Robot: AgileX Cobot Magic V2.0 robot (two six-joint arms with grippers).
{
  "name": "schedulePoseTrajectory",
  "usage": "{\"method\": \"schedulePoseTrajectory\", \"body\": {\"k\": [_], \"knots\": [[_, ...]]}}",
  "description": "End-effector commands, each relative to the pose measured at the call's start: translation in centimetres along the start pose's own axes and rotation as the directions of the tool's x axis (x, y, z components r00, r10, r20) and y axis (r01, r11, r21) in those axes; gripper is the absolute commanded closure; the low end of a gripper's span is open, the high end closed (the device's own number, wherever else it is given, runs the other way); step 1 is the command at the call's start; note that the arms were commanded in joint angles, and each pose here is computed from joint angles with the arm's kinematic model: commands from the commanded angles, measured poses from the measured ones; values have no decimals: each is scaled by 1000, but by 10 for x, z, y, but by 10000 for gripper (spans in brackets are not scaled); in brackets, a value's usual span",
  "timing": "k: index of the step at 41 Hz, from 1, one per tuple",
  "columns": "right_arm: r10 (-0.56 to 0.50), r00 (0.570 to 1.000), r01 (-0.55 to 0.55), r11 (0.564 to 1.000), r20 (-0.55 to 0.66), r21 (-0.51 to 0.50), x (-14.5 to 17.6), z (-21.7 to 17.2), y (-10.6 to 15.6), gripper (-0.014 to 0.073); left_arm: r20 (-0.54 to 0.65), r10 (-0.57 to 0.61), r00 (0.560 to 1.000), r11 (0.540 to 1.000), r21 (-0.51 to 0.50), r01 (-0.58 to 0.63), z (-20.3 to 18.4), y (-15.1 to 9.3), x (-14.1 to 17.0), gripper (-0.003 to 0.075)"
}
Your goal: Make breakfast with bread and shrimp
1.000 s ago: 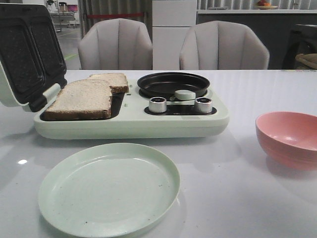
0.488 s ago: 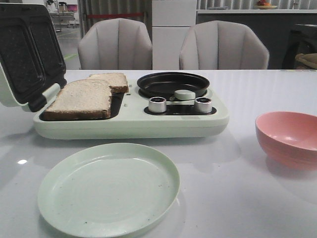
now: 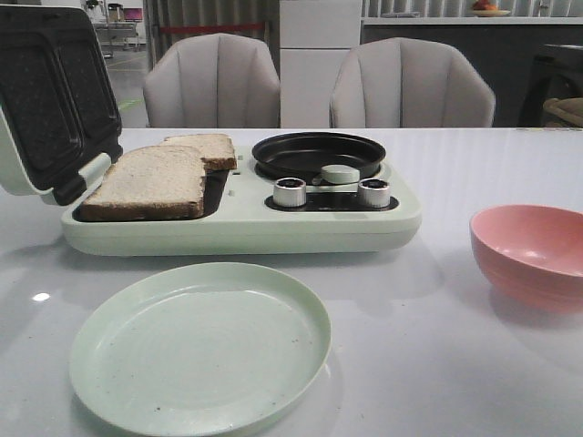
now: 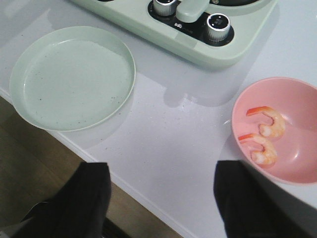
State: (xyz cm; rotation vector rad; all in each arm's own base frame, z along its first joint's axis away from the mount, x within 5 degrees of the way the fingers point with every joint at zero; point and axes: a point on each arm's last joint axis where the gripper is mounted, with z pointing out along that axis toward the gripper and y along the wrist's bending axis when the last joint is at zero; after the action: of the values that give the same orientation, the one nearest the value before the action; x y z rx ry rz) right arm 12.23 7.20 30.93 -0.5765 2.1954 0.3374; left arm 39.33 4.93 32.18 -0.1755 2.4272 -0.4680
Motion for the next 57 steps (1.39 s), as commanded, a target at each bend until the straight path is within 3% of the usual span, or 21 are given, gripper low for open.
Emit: {"method": "schedulePoseTrajectory", "body": {"k": [1, 15, 21, 34, 44, 49, 57], "knots": [[-1, 995, 0, 1000, 100, 5, -13, -7, 0, 57, 110, 52, 993, 995, 84, -61, -21, -41, -12, 621], [-1, 995, 0, 1000, 100, 5, -13, -7, 0, 57, 62, 227, 972, 948, 215, -235, -6, -117, 11, 621], [-1, 995, 0, 1000, 100, 5, -13, -7, 0, 57, 104, 308, 946, 911, 254, -324, -16, -151, 30, 621], [-1, 995, 0, 1000, 100, 5, -13, -7, 0, 57, 211, 506, 836, 787, 284, -548, -62, -207, 100, 620], [-1, 995, 0, 1000, 100, 5, -13, -7, 0, 57, 286, 578, 764, 700, 305, -645, -106, -204, 161, 620], [-1, 995, 0, 1000, 100, 5, -13, -7, 0, 57, 303, 589, 749, 671, 334, -662, -126, -191, 191, 620], [-1, 995, 0, 1000, 100, 5, -13, -7, 0, 57, 375, 540, 754, 660, 367, -655, -154, -162, 230, 620]]}}
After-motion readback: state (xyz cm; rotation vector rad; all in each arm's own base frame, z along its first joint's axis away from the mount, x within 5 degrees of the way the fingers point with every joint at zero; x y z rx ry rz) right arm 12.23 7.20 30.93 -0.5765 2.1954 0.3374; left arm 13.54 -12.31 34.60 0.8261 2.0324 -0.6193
